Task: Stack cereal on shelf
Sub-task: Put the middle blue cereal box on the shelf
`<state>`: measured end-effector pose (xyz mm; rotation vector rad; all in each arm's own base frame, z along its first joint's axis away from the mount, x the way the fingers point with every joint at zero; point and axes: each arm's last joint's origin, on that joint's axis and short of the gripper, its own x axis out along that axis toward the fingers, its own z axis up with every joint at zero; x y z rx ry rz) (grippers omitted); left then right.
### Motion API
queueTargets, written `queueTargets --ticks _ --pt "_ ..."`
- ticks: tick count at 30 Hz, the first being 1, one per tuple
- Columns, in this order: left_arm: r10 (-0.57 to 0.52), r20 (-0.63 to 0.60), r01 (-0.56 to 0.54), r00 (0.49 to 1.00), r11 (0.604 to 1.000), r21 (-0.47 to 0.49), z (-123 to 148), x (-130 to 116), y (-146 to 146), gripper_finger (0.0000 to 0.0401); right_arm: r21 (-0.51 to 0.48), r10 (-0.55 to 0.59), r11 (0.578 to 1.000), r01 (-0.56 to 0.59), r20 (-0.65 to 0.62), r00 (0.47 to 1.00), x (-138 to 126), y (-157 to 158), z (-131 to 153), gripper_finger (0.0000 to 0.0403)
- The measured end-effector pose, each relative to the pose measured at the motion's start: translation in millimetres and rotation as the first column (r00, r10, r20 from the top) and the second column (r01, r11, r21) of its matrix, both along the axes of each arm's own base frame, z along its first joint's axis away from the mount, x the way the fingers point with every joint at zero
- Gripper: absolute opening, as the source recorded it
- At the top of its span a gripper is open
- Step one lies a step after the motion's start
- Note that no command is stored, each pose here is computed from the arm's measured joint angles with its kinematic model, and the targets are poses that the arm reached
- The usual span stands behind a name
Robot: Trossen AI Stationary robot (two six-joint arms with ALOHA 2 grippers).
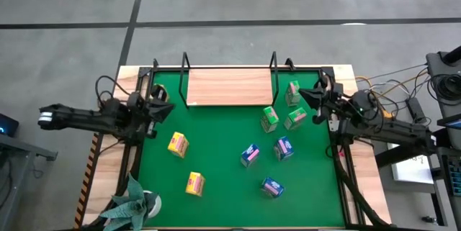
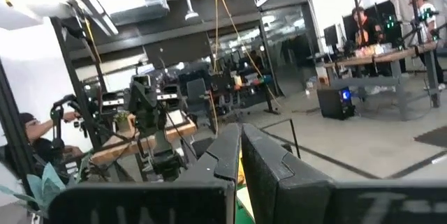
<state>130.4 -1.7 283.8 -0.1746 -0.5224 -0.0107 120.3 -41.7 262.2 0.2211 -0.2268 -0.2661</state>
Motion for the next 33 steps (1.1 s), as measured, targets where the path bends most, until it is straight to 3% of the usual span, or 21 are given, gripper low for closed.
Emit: queueTargets --ticks 7,14,17,20,26,33 --pt "0.045 -0.163 -0.031 0.986 0.996 0.088 19.6 5.7 -0.2 0.0 0.087 0.008 0.996 0.014 -0.255 0.967 31.2 -11.4 26.4 0.0009" --pt "0.088 -0.312 -0.033 0.946 0.984 0.175 24.4 6.8 -0.1 0.0 0.16 0.036 0.986 0.041 -0.451 0.892 59.0 -21.3 48.5 0.0009" --pt "0.102 -0.34 -0.033 0.935 0.979 0.203 17.2 8.2 -0.2 0.0 0.197 0.06 0.979 0.06 -0.551 0.832 71.2 -25.6 46.4 0.0009" --pt "0.113 -0.364 -0.03 0.924 0.974 0.227 8.6 9.9 -0.2 0.0 0.206 0.066 0.976 0.068 -0.577 0.814 81.4 -29.3 58.4 0.0009" --pt "0.118 -0.41 -0.02 0.905 0.972 0.234 -2.2 16.5 -0.3 0.0 0.266 0.114 0.957 0.113 -0.707 0.698 97.1 -33.2 60.1 0.0009" --pt "0.144 -0.437 -0.015 0.888 0.958 0.286 -5.8 25.7 -0.5 0.0 0.313 0.189 0.945 0.096 -0.76 0.622 116.0 -21.2 68.7 0.0009"
